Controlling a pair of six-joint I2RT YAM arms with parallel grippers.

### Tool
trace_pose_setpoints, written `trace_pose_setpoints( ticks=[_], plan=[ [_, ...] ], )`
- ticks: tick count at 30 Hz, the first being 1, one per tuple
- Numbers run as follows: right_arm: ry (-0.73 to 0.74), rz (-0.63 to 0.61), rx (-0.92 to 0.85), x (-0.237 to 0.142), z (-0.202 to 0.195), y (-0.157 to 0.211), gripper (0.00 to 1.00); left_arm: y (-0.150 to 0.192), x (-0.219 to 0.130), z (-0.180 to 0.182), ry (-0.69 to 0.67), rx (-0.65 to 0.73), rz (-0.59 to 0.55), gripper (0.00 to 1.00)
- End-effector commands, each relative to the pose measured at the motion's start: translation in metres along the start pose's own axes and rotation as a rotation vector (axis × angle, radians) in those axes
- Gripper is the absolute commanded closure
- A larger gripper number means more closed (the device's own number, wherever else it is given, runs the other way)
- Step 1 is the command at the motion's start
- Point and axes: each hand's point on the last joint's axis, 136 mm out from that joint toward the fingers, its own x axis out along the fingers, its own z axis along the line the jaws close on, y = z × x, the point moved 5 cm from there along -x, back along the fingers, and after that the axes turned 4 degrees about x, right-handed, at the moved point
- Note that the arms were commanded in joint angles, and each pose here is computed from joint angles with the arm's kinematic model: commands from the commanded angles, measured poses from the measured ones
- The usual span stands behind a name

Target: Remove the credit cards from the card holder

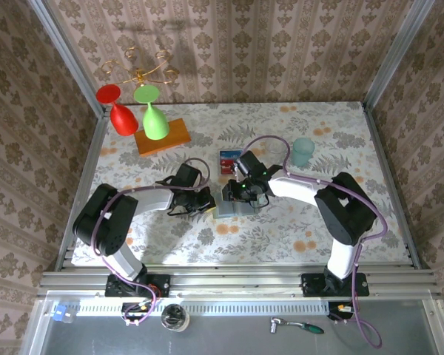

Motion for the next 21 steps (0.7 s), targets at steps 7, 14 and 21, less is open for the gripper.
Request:
trace_pose_setpoints(
  ticks=[7,14,21],
  plan=[
    [-0.069,0.076,0.094,0.008,0.002,-0.004,0.67,-0.004,0.001,0.012,-0.043,-0.017,0.024,0.96],
    [-0.091,0.103,0.108,0.015,0.003,-0.007,0.66,-0.004,0.002,0.014,-0.035,-0.025,0.038,0.96],
    [-0.073,0.119,0.127,0.020,-0.003,-0.005,0.67,-0.004,0.003,0.017,-0.033,-0.030,0.041,0.96]
  ],
)
